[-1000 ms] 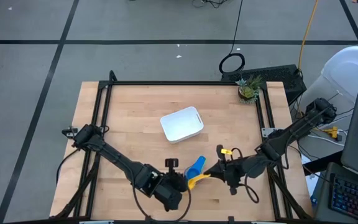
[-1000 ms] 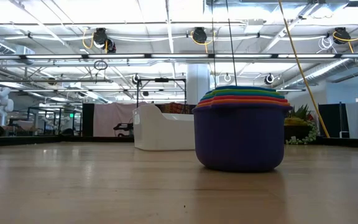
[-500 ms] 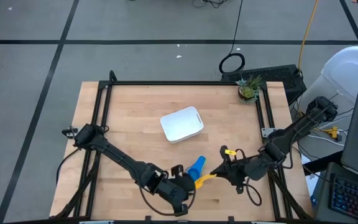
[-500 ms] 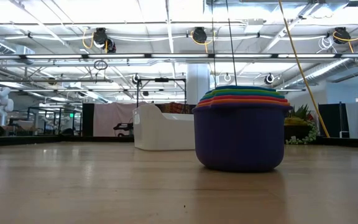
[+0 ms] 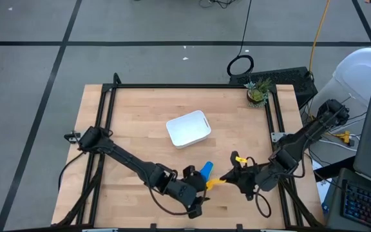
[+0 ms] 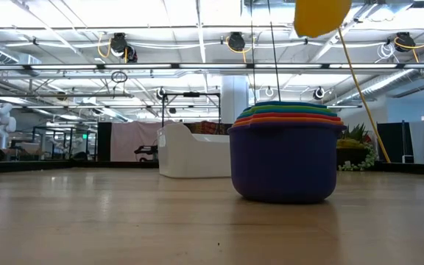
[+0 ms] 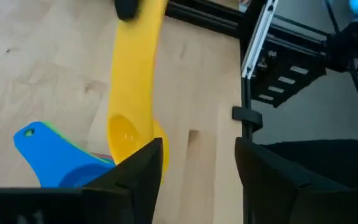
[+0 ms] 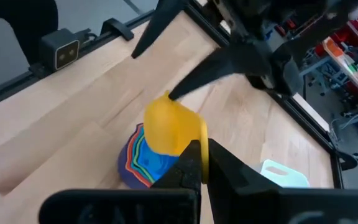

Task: Nest measuring cups in basket
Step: Stack the yellow measuring cup on top of the stacked measuring cups

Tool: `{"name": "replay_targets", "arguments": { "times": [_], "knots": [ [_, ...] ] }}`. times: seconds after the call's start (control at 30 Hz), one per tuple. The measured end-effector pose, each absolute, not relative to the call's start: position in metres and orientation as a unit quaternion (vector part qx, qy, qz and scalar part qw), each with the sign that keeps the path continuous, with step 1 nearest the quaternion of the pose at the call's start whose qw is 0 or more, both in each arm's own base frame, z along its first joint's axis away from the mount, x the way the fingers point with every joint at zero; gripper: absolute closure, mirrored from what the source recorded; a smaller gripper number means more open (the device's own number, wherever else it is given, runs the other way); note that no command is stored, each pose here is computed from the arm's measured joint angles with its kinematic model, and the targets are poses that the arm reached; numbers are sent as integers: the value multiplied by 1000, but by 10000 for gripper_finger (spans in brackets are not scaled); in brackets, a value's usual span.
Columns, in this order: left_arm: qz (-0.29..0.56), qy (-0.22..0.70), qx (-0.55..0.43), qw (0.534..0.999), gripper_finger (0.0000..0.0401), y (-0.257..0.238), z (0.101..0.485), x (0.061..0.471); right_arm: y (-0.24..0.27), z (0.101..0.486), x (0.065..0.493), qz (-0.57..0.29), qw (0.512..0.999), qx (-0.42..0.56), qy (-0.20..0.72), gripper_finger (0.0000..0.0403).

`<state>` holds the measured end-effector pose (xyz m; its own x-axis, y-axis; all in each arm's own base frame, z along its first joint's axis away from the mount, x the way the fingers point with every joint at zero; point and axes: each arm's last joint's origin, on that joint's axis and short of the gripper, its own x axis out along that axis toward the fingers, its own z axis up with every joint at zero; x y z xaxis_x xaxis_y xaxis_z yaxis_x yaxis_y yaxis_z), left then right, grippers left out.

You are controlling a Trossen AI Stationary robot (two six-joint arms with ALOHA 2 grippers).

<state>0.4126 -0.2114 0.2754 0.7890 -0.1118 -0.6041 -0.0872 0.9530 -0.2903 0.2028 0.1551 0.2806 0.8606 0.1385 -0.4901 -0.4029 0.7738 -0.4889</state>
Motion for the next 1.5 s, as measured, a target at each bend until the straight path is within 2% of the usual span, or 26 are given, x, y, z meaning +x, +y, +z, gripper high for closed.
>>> {"name": "replay_targets", "arguments": {
  "times": [0.13, 0.5, 0.77, 1.07, 1.13, 1.2, 1.37, 1.5],
  "knots": [
    [-7, 330, -150, 932, 186, -211, 275, 412, 155, 281, 203, 148, 917, -300, 216, 403],
    [8, 385, -119, 915, 185, -210, 265, 403, 155, 281, 203, 147, 917, -297, 220, 403],
    [1, 345, -126, 930, 185, -210, 268, 410, 157, 286, 205, 146, 925, -293, 191, 403],
    [5, 352, -113, 929, 189, -209, 265, 409, 158, 291, 208, 145, 928, -300, 166, 403],
    [12, 347, -110, 931, 205, -209, 265, 409, 158, 291, 208, 145, 929, -298, 166, 403],
    [11, 348, -108, 931, 239, -208, 265, 409, 158, 291, 208, 145, 929, -298, 166, 403],
    [-1, 354, -114, 928, 371, -209, 266, 409, 157, 291, 208, 139, 930, -299, 165, 403],
    [7, 365, -118, 923, 376, -211, 265, 405, 154, 290, 211, 133, 931, -297, 168, 403]
  ]
}}
